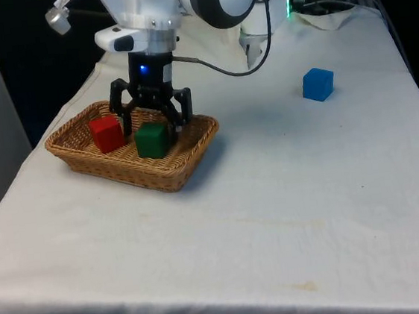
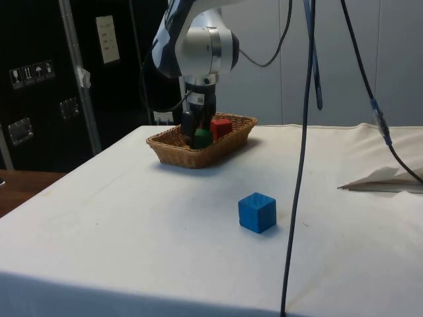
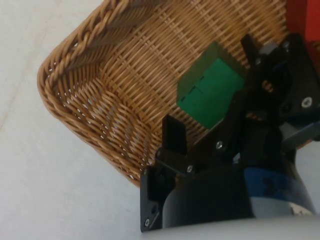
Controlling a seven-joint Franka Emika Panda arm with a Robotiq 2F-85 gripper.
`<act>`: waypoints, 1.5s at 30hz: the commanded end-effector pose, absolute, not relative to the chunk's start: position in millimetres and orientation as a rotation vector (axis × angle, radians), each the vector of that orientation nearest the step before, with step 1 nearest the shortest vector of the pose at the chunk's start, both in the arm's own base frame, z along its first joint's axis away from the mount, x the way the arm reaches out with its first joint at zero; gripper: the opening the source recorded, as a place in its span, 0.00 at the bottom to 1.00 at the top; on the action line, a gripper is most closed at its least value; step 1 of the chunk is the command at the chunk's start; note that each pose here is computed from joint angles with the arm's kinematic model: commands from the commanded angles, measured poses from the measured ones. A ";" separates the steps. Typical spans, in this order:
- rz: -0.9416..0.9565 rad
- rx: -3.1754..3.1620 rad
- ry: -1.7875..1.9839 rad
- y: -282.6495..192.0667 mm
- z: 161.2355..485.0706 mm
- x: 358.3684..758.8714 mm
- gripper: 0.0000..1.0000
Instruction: Pick up exactly two blocks and place them into the basket.
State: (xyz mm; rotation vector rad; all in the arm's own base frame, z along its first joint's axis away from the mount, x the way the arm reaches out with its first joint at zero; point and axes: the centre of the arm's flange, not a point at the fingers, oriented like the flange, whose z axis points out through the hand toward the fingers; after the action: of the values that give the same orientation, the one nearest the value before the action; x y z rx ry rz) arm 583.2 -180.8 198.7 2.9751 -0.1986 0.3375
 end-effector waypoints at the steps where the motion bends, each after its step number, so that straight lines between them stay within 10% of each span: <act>1: 0.338 2.979 -0.196 -181.1 198.6 583.6 1.00; 45: 0.481 2.988 -0.133 -109.5 295.3 591.3 1.00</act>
State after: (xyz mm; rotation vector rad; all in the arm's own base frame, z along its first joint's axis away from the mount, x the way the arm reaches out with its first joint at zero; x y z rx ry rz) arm 592.5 -114.3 294.0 2.9993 -0.1305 0.4841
